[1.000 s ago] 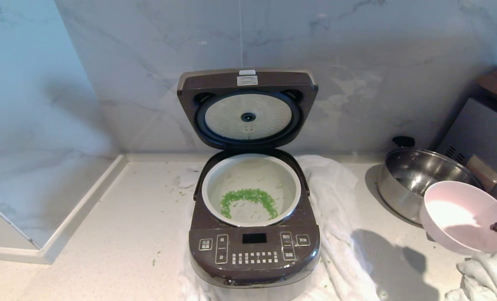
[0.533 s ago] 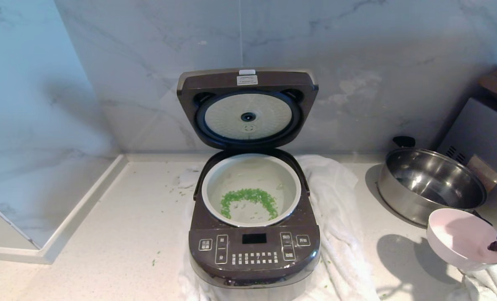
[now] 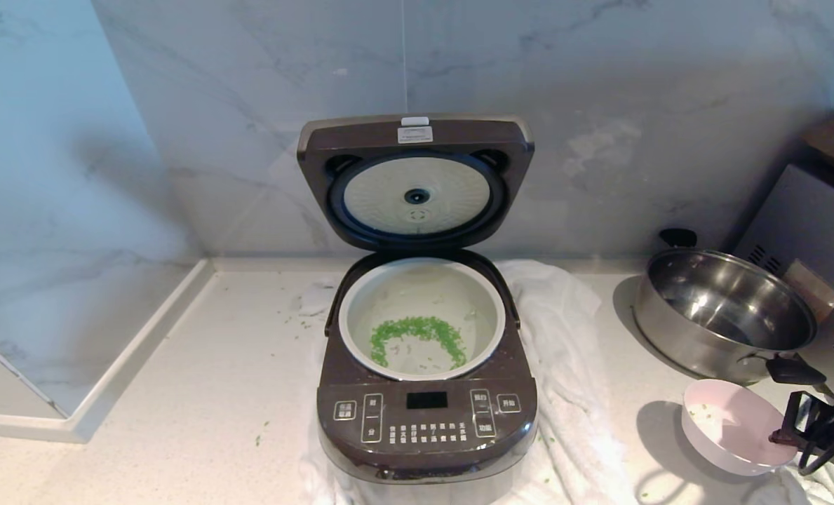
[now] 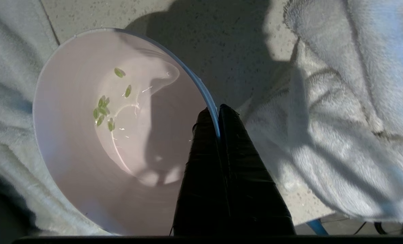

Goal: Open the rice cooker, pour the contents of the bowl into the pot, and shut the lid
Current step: Place the bowl on the table

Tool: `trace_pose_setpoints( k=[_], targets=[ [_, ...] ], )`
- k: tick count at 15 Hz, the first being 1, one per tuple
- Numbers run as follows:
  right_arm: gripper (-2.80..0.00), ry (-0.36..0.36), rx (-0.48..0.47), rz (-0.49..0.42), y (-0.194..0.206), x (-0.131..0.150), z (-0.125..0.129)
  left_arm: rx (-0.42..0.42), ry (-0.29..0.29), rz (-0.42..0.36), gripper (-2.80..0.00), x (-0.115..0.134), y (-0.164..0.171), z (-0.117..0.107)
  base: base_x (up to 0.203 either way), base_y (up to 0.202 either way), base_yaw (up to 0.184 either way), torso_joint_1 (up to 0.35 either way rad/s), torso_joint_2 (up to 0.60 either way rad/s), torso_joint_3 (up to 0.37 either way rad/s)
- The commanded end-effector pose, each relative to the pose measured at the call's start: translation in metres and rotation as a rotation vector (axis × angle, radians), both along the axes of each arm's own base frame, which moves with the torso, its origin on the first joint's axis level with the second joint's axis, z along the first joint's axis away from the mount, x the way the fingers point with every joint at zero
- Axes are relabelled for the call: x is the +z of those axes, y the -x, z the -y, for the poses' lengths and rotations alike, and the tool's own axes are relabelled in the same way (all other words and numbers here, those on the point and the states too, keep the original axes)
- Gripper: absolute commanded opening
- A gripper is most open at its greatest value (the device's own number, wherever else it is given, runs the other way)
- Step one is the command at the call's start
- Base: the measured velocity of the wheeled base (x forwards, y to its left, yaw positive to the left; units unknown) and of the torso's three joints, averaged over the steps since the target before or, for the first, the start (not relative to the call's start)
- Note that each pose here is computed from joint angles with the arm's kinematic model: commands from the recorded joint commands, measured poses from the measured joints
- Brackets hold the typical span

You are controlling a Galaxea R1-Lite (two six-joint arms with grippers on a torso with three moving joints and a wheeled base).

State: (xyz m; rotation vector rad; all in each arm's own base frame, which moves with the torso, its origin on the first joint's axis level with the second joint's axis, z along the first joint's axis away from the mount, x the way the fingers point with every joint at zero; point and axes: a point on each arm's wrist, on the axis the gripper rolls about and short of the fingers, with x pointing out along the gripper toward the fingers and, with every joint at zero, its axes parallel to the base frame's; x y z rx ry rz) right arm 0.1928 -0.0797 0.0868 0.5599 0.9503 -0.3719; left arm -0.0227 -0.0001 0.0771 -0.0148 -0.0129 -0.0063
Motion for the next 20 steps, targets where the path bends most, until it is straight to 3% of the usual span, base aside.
trace_pose_setpoints(
  k=[1, 4, 8, 15, 16, 20],
  targets=[
    [-2.8, -0.024, 0.001, -0.051, -0.008, -0.02, 0.003, 0.0, 0.0, -0.004, -2.8, -0.001, 0.0, 0.0, 0.0, 0.0, 0.0, 0.0, 0.0, 0.0],
    [-2.8, -0.021, 0.015, -0.056, -0.017, -0.036, 0.004, 0.0, 0.0, -0.004, -2.8, -0.001, 0.0, 0.0, 0.0, 0.0, 0.0, 0.0, 0.0, 0.0],
    [-2.8, 0.013, 0.051, 0.015, -0.025, -0.051, -0.003, 0.0, 0.0, -0.004, -2.8, -0.001, 0.0, 0.0, 0.0, 0.0, 0.0, 0.0, 0.0, 0.0],
    [-2.8, 0.026, 0.06, 0.046, -0.026, -0.056, -0.005, 0.0, 0.0, -0.004, -2.8, -0.001, 0.0, 0.0, 0.0, 0.0, 0.0, 0.0, 0.0, 0.0],
    [0.0, 0.025, 0.06, 0.045, -0.027, -0.056, -0.005, 0.0, 0.0, -0.004, -2.8, -0.001, 0.0, 0.0, 0.0, 0.0, 0.0, 0.0, 0.0, 0.0],
    [0.0, 0.031, 0.059, 0.06, -0.027, -0.053, -0.005, 0.0, 0.0, -0.004, -2.8, -0.001, 0.0, 0.0, 0.0, 0.0, 0.0, 0.0, 0.0, 0.0]
  ],
)
